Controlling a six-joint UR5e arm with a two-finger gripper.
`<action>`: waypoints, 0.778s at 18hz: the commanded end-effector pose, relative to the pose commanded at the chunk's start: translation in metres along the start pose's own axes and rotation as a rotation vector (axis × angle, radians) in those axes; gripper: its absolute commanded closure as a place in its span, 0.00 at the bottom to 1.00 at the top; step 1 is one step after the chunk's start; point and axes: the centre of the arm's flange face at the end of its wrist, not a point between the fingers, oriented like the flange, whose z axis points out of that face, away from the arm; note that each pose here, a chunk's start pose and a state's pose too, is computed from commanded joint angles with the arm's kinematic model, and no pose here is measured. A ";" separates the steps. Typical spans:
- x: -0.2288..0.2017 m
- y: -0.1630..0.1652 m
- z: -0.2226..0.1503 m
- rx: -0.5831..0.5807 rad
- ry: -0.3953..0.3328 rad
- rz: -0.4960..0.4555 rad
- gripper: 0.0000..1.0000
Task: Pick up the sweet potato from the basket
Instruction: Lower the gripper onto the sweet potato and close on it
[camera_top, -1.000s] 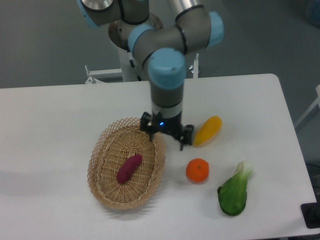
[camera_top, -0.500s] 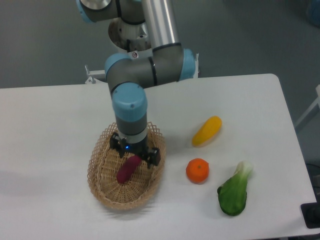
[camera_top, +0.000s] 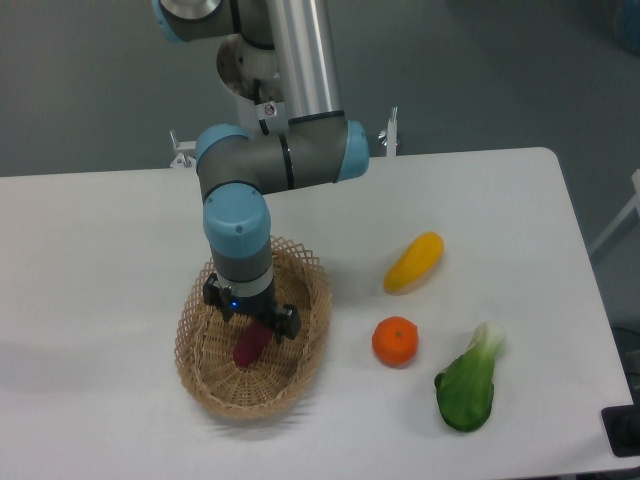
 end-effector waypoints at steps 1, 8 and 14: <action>0.000 0.000 0.002 -0.002 0.002 0.001 0.00; -0.001 0.002 0.010 -0.026 -0.011 0.004 0.00; -0.002 0.001 0.010 -0.029 -0.018 0.006 0.24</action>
